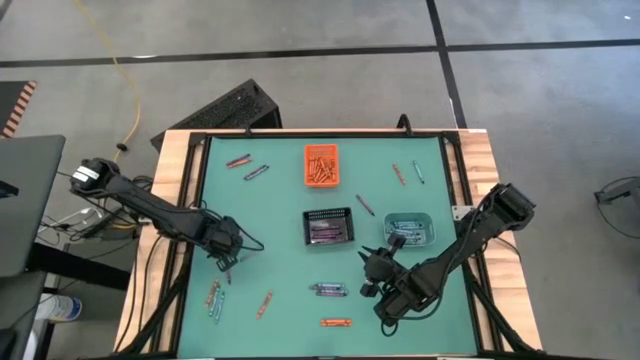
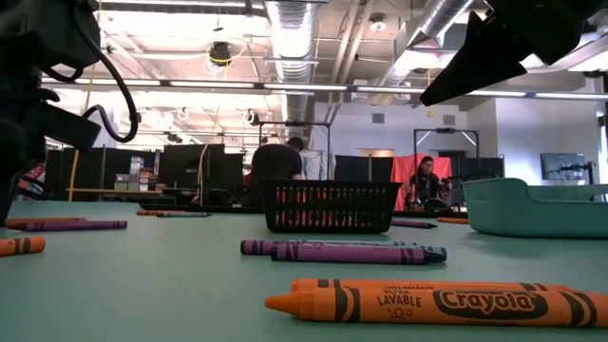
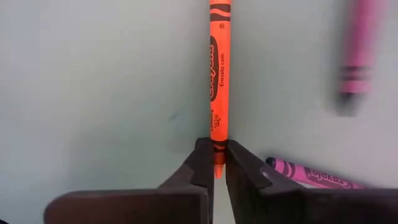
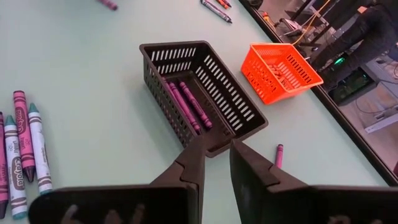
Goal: Sort crayons
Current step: Put the orange crayon into the orange bin
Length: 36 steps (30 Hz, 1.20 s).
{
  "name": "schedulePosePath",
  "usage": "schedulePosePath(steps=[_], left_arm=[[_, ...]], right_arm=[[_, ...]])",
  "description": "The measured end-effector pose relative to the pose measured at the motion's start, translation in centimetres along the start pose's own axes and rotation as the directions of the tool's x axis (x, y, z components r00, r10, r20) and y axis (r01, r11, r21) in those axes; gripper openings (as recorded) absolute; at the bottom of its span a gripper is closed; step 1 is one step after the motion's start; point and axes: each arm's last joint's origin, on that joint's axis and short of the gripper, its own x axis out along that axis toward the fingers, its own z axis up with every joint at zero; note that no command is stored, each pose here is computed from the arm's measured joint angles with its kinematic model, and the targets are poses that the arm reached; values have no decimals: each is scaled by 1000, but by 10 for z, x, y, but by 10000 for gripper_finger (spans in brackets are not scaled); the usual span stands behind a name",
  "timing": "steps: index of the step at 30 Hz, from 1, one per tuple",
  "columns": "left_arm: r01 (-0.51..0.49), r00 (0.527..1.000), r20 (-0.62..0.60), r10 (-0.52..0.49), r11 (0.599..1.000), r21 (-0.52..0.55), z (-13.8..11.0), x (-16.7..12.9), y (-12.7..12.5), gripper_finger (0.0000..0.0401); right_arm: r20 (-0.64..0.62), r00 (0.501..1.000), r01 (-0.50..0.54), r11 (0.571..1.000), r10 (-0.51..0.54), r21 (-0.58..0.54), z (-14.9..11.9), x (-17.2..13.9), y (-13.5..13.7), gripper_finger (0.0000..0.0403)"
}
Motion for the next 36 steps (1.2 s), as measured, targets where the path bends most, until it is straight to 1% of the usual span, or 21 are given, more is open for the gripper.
schedulePosePath(steps=[3,5,8,12,17,22,27,32,34,36], left_arm=[[-10,1000,-2,10,999,-37,0,-1,0,17],[-16,1000,10,17,999,-41,2,-4,-1,17],[-32,997,74,34,999,-34,7,-12,-5,15],[22,989,148,-22,1000,2,17,-28,-18,14],[72,964,251,-86,995,64,29,-54,-33,14],[136,917,357,-175,982,132,41,-80,-48,14],[178,857,454,-245,966,186,57,-97,-55,14],[184,787,557,-266,962,200,87,-101,-52,13],[173,764,594,-250,967,184,104,-98,-49,13],[179,750,621,-226,974,139,124,-92,-42,13]], right_arm=[[0,1000,0,1000,0,0,0,0,0,77],[0,1000,0,1000,0,-1,0,0,0,77],[-6,1000,-8,1000,8,6,0,0,1,77],[-42,994,-101,995,101,1,2,-1,7,77],[11,972,-234,969,236,-80,8,-13,22,77],[57,946,-305,937,318,-169,9,-28,32,77],[62,940,-319,927,336,-196,6,-35,35,77],[60,941,-315,928,332,-198,6,-34,34,77],[57,944,-310,931,326,-195,7,-31,33,77],[54,946,-305,933,320,-194,8,-29,33,77]])
